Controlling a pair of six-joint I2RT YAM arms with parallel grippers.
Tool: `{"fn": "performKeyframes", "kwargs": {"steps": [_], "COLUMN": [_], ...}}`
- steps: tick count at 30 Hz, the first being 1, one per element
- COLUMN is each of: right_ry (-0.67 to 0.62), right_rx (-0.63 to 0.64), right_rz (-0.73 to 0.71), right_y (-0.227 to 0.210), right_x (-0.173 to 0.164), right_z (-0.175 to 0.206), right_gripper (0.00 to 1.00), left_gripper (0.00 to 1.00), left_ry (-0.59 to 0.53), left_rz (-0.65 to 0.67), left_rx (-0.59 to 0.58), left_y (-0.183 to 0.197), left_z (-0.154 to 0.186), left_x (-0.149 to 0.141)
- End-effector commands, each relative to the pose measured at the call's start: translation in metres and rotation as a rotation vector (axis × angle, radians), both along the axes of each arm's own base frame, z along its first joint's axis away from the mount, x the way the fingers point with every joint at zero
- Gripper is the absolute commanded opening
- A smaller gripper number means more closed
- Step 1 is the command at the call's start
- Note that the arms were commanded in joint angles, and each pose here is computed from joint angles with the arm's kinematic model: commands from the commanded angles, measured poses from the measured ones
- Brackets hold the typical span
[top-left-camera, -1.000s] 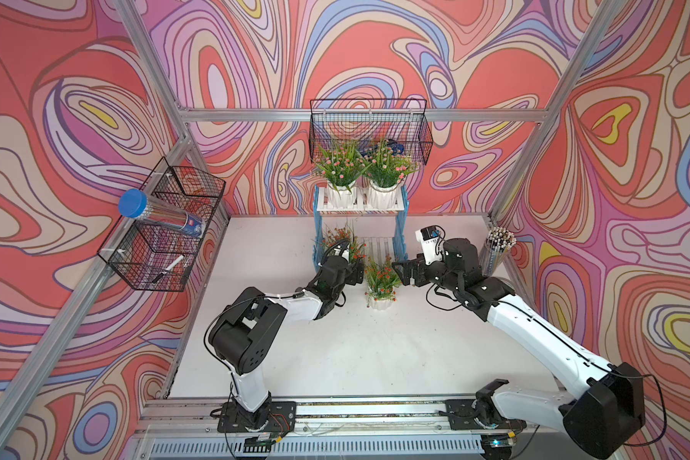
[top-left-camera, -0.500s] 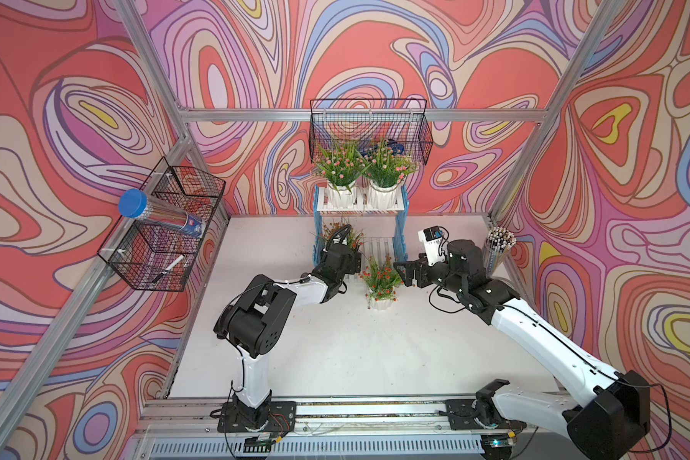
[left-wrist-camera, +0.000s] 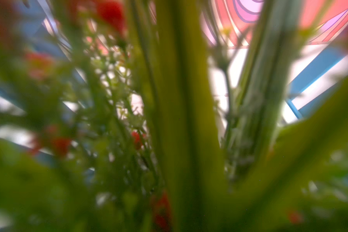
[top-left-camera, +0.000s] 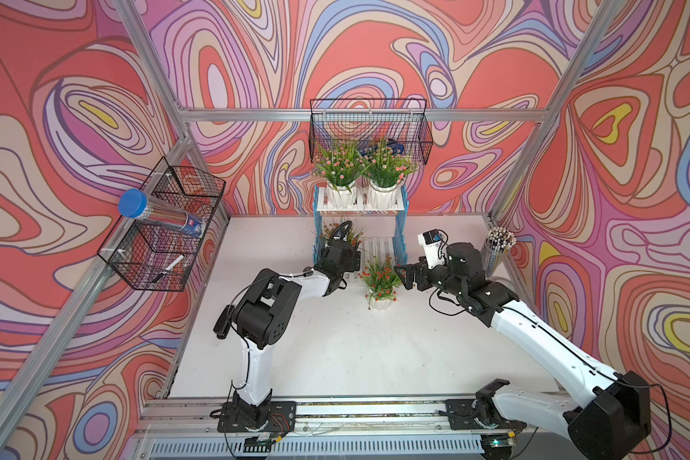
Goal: Place the baby's breath potted plants on the rack by color
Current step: Place the baby's breath potted plant on the rack.
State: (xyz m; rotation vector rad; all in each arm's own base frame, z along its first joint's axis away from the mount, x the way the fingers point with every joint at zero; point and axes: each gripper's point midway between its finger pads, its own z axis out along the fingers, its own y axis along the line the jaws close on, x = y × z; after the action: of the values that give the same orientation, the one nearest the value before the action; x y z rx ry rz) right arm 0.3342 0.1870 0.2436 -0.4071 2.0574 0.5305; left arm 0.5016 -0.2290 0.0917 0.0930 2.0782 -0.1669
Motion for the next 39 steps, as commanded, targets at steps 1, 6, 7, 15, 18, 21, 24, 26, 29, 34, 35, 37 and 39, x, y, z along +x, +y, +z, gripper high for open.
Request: {"fn": "performKeyframes", "kwargs": {"steps": [1,6,7,15,18,21,24,26,29,34,35,37,39], "right_ry": [-0.01,-0.01,-0.009,-0.009,-0.007,-0.006,-0.008,-0.005,-0.003,-0.008,-0.009,-0.004,0.007], "right_rx": [-0.014,-0.001,0.0,0.001,0.004,0.012,0.014,0.02,0.027,0.034,0.034,0.032,0.027], "right_rz": [-0.008,0.021,0.025,0.025,0.023,0.022,0.019,0.021,0.023,0.025,0.026,0.028,0.029], "right_y": [-0.004,0.0,0.0,-0.001,-0.001,-0.001,-0.001,0.0,0.001,0.001,0.001,0.0,-0.001], "right_x": [-0.004,-0.009,-0.009,-0.012,-0.012,-0.012,-0.012,-0.013,-0.012,-0.013,-0.013,-0.016,-0.019], "right_z": [-0.001,-0.001,-0.002,-0.004,-0.005,-0.004,-0.004,-0.005,-0.005,-0.001,0.0,-0.001,-0.004], "right_gripper": [0.98,0.98,0.98,0.98,0.98,0.98,0.98,0.98,0.98,0.98,0.98,0.98,0.98], "left_gripper": [0.63,0.72,0.79,1.0,1.0,1.0,1.0,1.0,1.0,1.0,1.0,1.0,1.0], "left_ry": [-0.064,-0.06,-0.061,-0.07,-0.053,-0.045,-0.044,-0.038,-0.036,-0.006,0.003,0.019,0.034], "left_rz": [0.028,0.034,0.031,0.033,0.033,0.025,0.03,0.034,0.011,-0.014,-0.02,-0.025,-0.035], "left_rx": [-0.004,-0.004,-0.01,-0.067,-0.078,-0.093,-0.09,-0.096,-0.115,-0.109,-0.115,-0.125,-0.137], "left_y": [0.001,0.004,0.004,0.006,0.008,0.008,0.01,0.011,0.007,0.002,0.001,0.001,0.002], "left_z": [0.02,0.018,0.017,0.026,0.027,0.031,0.038,0.044,0.052,0.064,0.067,0.072,0.075], "left_x": [0.014,0.013,0.012,0.0,-0.006,-0.015,-0.024,-0.03,-0.042,-0.06,-0.065,-0.074,-0.084]}}
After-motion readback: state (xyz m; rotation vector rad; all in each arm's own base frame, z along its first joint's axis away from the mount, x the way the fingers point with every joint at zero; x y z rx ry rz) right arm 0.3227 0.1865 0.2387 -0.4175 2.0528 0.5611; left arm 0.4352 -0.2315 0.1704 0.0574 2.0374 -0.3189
